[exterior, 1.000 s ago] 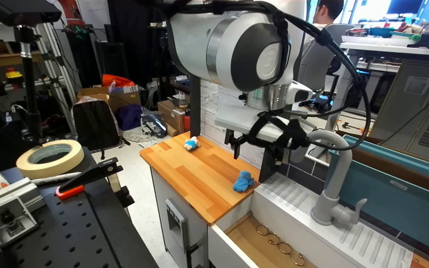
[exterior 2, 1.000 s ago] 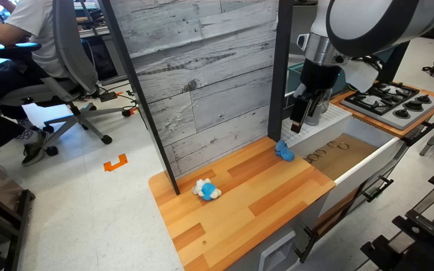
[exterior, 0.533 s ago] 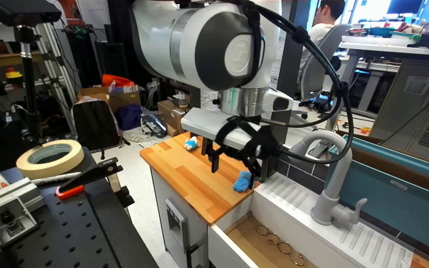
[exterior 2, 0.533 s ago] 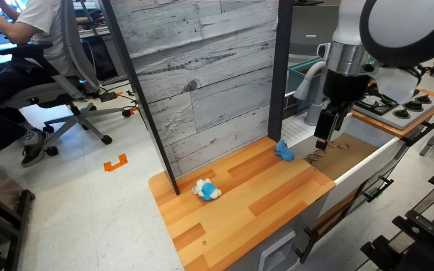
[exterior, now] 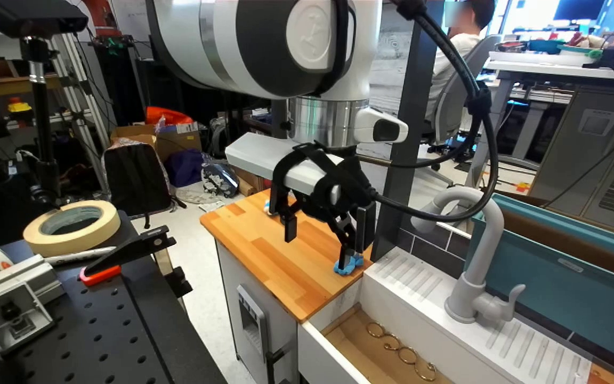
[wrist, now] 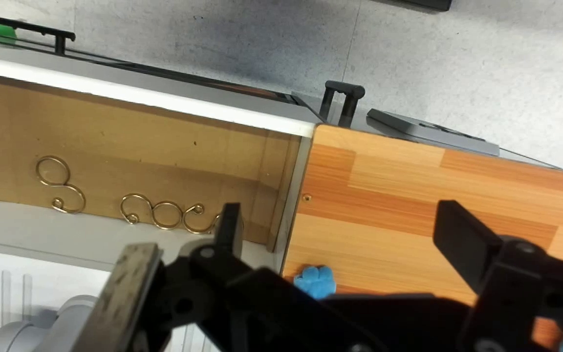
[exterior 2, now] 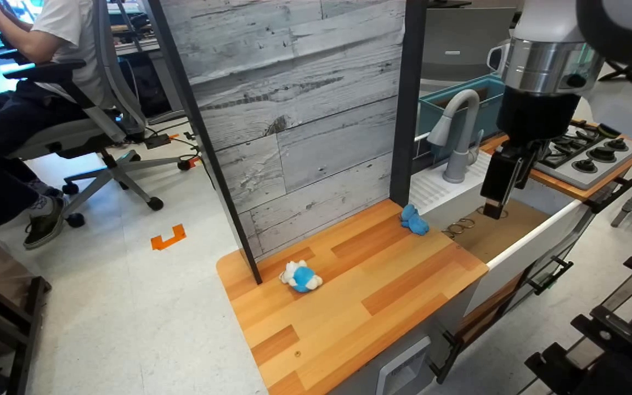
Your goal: Turn the faucet to the left
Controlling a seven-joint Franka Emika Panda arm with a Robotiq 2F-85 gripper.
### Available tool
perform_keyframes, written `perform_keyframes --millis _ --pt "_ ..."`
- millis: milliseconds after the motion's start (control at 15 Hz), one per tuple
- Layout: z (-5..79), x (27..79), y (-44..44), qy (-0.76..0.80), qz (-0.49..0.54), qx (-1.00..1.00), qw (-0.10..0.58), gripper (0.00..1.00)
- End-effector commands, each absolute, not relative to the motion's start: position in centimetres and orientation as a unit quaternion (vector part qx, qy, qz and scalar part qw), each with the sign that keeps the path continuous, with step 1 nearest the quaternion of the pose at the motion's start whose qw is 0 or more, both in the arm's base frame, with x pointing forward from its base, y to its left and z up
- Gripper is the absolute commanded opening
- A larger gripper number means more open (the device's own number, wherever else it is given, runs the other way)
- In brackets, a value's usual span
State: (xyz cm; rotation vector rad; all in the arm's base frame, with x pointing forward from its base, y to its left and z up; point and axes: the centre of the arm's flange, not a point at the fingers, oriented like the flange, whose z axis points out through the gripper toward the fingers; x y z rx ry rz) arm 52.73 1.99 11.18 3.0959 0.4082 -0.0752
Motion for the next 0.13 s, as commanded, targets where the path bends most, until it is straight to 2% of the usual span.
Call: perform_keyframes --millis 0,67 --pt "11.01 52.67 2.01 0.131 -0.026 0.991 0.009 1.00" --pt "10.87 52.68 2.02 0.131 -0.026 0.991 0.009 1.00"
